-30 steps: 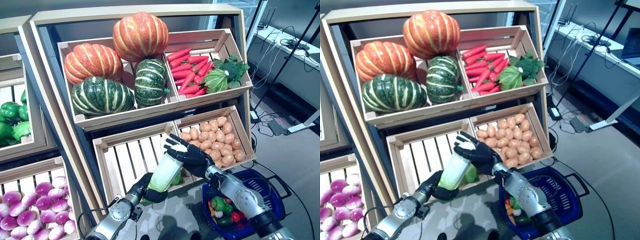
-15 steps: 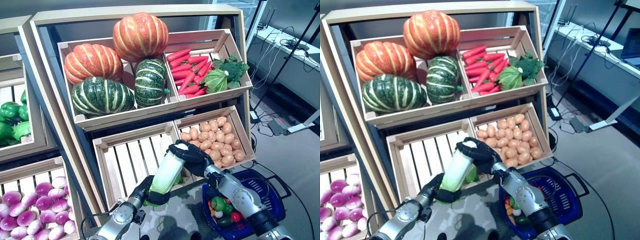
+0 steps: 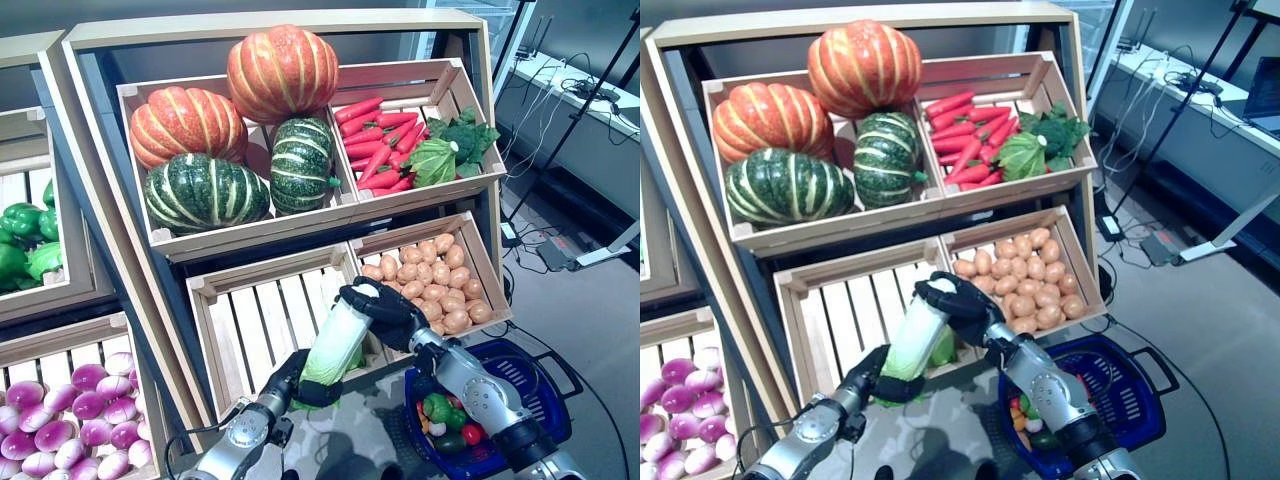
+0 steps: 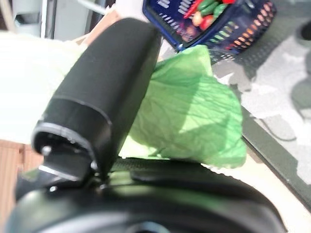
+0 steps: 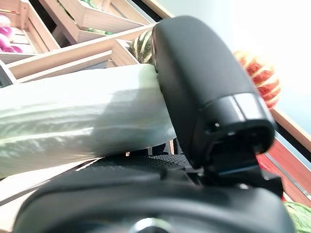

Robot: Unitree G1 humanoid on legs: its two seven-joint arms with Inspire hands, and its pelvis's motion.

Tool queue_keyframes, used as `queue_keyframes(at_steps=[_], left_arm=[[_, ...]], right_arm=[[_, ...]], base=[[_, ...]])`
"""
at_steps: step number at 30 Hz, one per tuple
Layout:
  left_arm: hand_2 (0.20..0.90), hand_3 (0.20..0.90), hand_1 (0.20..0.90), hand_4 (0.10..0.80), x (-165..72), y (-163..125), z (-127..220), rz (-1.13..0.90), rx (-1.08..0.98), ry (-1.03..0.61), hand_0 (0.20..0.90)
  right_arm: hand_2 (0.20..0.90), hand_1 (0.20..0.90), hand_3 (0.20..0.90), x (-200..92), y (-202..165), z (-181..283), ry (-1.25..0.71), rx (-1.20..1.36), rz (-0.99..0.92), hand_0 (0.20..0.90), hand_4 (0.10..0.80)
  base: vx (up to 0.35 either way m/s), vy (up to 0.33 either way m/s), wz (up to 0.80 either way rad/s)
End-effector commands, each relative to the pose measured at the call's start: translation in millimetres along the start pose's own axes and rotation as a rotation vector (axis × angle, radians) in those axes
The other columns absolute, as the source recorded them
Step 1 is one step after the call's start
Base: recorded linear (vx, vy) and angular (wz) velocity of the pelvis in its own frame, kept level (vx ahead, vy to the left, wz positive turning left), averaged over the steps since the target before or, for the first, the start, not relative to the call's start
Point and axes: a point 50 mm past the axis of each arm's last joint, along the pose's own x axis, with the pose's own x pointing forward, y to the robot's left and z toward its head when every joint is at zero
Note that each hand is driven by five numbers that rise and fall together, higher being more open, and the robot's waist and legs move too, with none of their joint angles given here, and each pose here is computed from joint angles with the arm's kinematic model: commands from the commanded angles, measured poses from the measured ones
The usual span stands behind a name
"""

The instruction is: Put vegetables into the basket

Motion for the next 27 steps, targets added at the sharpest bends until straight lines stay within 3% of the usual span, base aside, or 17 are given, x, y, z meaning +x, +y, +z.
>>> queue_keyframes(at_steps=[1, 10, 27], left_arm=[[0.9, 0.9, 0.9, 0.8, 23.3, 12.9, 115.1, 0.031, -0.112, -0.455, 0.9], [0.9, 0.9, 0.9, 0.8, 23.4, 22.1, 115.3, 0.005, -0.174, -0.437, 0.9], [0.9, 0.9, 0.9, 0.8, 23.8, 35.2, 97.8, 0.01, -0.207, -0.364, 0.9]], right_arm=[[0.3, 0.3, 0.3, 12.9, 51.0, 3.1, -0.088, 0.148, 0.274, 0.3, 0.4], [0.3, 0.3, 0.3, -1.2, 44.5, 63.6, -0.383, 0.162, 0.263, 0.3, 0.4], [0.3, 0.3, 0.3, -41.5, 5.0, 133.6, -0.854, 0.198, 0.027, 0.3, 0.4]], base=[[0.0, 0.0, 0.0], [0.0, 0.0, 0.0], [0.0, 0.0, 0.0]])
